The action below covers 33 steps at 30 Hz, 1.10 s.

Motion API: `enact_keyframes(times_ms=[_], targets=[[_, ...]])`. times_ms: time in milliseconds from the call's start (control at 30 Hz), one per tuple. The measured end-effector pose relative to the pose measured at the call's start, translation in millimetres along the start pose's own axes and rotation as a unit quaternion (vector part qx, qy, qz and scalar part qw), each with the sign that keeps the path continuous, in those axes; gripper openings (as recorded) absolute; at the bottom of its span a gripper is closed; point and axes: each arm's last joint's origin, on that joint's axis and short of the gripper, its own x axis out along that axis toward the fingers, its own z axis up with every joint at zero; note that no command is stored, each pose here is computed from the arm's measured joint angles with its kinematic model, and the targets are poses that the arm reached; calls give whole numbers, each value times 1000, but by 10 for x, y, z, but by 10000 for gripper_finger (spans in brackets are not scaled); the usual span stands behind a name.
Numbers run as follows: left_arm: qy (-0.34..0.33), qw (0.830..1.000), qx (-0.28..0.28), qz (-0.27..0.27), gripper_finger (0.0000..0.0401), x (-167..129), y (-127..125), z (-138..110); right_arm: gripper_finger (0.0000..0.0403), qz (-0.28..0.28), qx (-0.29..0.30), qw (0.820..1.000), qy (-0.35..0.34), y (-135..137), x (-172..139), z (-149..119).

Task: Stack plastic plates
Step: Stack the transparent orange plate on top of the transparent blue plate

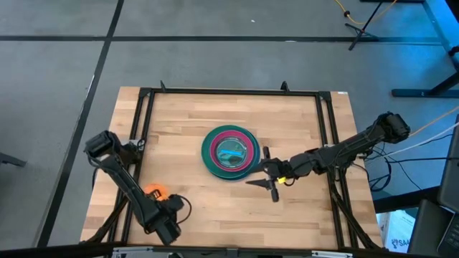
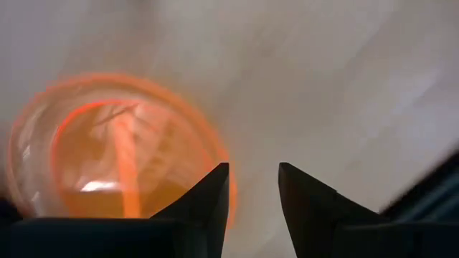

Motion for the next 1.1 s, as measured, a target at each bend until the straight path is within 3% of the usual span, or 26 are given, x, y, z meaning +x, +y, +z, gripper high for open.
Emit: enact_keyframes(times_ms=[400,933,1100], targets=[[4,999,-15,44,115,196,-32,-58,150,22,-2,1000,14,248,-63,-61],[7,995,16,96,115,486,-73,-41,150,13,-5,1000,22,232,-61,-78],[10,994,22,107,92,480,-54,-29,150,0,-7,1000,24,224,-61,-85]])
